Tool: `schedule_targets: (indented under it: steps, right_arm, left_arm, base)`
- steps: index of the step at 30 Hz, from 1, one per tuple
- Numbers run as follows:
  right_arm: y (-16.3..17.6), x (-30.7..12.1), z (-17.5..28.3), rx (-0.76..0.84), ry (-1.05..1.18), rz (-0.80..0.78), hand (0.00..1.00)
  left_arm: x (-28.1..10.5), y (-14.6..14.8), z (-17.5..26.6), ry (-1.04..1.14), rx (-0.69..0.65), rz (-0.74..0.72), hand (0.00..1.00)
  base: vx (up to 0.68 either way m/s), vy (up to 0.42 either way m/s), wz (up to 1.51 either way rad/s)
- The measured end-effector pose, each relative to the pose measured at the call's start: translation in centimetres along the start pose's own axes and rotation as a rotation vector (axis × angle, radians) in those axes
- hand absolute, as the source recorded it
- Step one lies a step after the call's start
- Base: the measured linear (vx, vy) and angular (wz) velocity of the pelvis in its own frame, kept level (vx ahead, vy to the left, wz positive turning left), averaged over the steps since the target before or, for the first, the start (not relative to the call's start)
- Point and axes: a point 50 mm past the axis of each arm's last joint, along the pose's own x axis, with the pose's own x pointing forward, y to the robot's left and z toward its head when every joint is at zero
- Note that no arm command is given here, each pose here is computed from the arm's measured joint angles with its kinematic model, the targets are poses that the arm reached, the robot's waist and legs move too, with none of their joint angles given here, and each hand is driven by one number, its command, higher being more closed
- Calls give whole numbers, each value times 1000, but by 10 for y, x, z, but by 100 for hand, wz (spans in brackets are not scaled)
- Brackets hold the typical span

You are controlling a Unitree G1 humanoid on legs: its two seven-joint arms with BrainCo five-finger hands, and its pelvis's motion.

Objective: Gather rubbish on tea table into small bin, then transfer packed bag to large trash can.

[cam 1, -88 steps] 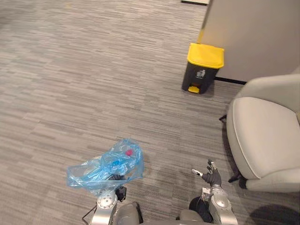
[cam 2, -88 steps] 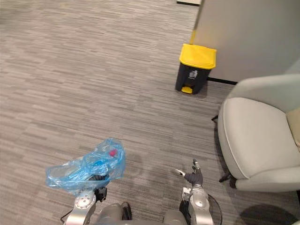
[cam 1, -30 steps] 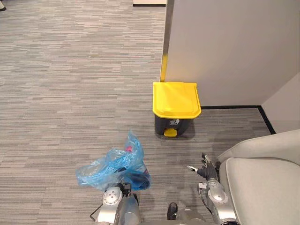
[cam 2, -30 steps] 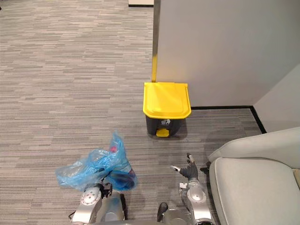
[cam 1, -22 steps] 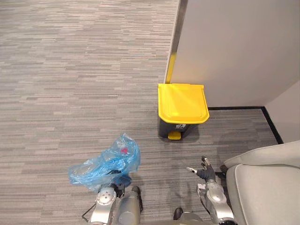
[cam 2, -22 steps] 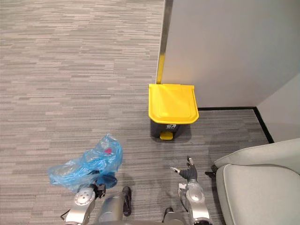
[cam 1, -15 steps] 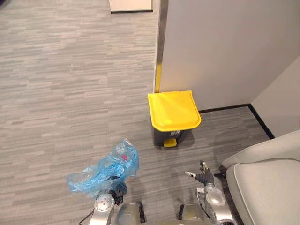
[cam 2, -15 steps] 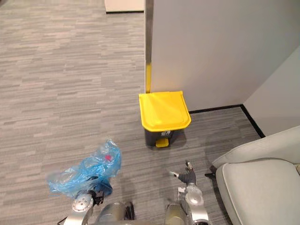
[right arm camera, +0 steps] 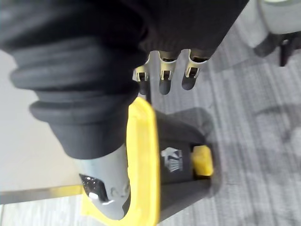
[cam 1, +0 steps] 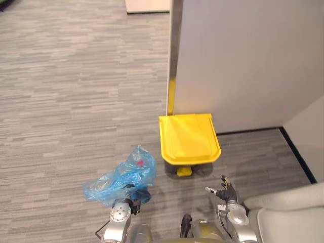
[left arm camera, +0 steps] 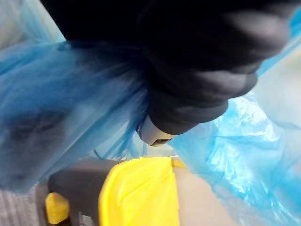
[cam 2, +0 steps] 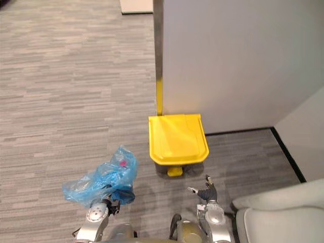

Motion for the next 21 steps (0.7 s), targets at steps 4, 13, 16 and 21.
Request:
schedule_targets:
  steps: [4, 13, 16, 21]
  right_arm:
    - [-1, 3, 6, 19, -19, -12, 0]
    - [-1, 1, -12, 44, 66, -30, 0]
    - [-2, 1, -18, 37, 93, -29, 0]
    - [-6, -1, -27, 19, 130, -33, 0]
  left_arm:
    - [5, -1, 8, -29, 0, -6, 100]
    - [0, 8, -11, 44, 42, -9, 100]
    - [-4, 11, -23, 94, 54, -11, 100]
    - [-8, 12, -32, 129, 58, -10, 100]
  base:
    - [147, 103, -6]
    - [50, 101, -12]
    - [-59, -29, -23]
    - [-69, -42, -10]
